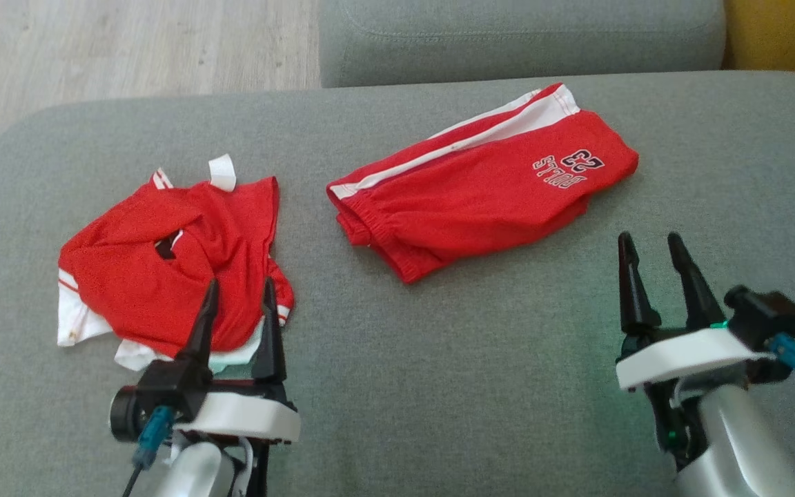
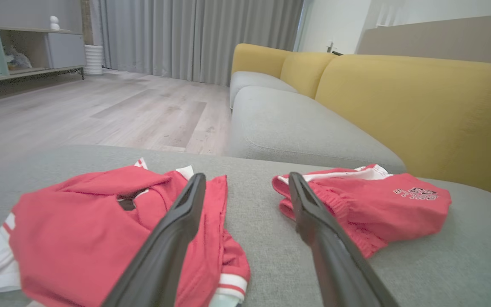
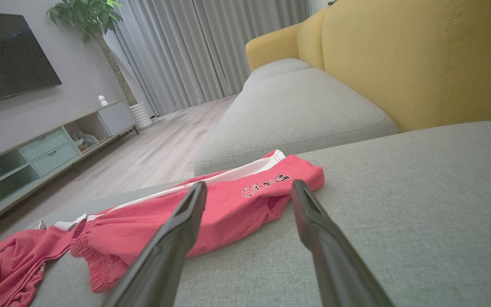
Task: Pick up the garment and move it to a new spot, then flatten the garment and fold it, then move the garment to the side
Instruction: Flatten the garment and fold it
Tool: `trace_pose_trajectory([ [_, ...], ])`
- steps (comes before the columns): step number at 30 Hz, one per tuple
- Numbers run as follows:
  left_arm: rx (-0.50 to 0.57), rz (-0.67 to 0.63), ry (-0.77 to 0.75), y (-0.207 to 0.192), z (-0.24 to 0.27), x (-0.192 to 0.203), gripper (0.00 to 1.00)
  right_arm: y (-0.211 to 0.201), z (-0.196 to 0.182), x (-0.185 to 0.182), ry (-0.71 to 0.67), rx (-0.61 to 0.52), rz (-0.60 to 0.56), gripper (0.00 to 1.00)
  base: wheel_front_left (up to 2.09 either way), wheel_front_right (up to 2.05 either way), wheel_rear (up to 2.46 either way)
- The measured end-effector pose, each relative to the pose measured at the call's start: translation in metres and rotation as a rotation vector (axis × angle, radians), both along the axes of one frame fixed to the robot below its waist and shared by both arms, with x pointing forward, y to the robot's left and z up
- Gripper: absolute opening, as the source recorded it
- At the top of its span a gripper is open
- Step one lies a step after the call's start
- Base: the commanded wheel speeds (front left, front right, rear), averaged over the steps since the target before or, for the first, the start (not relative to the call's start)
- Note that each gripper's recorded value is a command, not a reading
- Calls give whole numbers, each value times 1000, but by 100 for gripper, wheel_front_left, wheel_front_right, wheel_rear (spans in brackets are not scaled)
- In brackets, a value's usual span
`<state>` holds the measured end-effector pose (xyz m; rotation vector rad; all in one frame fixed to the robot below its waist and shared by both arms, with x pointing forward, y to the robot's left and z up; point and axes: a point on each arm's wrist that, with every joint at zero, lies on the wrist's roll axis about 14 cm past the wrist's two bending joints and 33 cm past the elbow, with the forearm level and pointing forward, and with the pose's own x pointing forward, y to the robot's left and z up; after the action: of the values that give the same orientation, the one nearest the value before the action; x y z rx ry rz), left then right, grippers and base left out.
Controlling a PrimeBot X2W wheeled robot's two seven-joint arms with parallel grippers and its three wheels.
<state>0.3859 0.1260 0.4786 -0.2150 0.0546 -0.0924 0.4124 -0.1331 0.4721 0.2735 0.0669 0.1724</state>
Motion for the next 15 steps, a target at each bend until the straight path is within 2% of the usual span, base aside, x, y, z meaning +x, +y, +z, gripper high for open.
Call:
trace_pose_trajectory([
  [8, 18, -41, -6, -6, -5, 14, 100, -1, 3, 25, 28, -75, 9, 100, 0, 0, 0],
  [15, 10, -61, -25, -12, -3, 45, 100, -18, -6, 91, 108, -140, -42, 100, 0, 0, 0],
])
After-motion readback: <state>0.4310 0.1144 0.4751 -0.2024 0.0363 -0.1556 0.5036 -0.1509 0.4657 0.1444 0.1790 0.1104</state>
